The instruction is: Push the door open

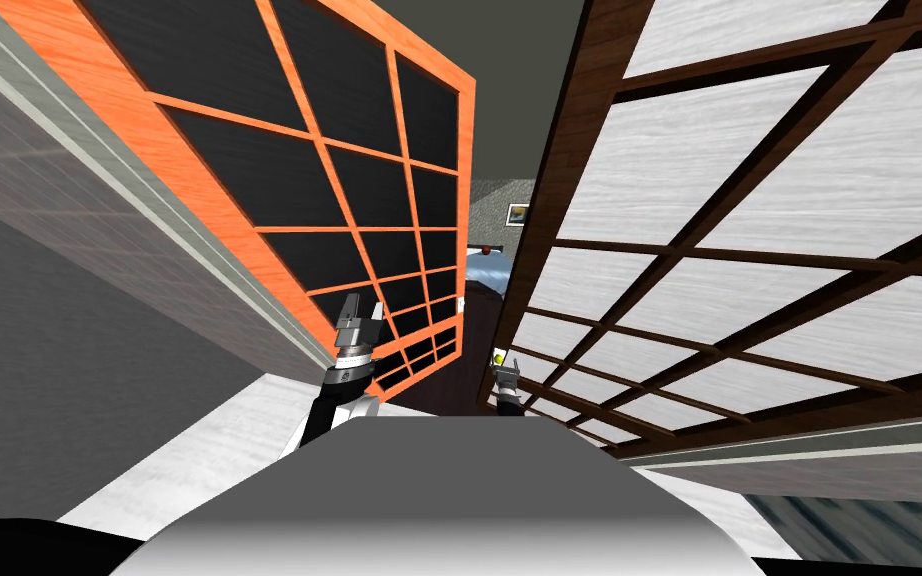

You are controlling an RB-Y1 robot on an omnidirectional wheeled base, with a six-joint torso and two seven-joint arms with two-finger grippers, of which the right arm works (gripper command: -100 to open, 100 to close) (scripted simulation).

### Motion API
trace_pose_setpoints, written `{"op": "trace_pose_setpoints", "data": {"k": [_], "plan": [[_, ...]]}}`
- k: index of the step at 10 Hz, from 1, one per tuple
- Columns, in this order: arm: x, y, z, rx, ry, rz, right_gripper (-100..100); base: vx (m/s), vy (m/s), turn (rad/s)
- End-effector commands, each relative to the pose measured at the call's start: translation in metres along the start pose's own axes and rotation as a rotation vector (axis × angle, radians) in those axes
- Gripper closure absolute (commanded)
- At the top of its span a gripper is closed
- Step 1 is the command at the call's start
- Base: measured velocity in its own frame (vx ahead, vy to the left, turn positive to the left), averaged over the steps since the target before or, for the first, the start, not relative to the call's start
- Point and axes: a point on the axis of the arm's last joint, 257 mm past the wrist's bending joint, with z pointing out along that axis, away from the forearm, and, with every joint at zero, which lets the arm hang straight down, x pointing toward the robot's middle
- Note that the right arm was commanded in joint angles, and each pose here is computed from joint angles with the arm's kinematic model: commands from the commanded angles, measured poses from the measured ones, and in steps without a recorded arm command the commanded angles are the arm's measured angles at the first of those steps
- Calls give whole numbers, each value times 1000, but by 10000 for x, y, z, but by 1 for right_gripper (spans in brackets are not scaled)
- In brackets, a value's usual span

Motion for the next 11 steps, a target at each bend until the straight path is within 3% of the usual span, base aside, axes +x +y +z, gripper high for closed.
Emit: {"op": "trace_pose_setpoints", "data": {"k": [1, 4, 6, 11], "plan": [[36, 302, 100, -47, 27, -29, 100, 15, -3, -18], [36, 302, 100, -47, 27, -29, 100, 8, 4, 10], [44, 442, 139, -83, 29, -32, 100, 19, -5, 100], [44, 442, 139, -83, 29, -32, 100, 7, -1, -2]]}}
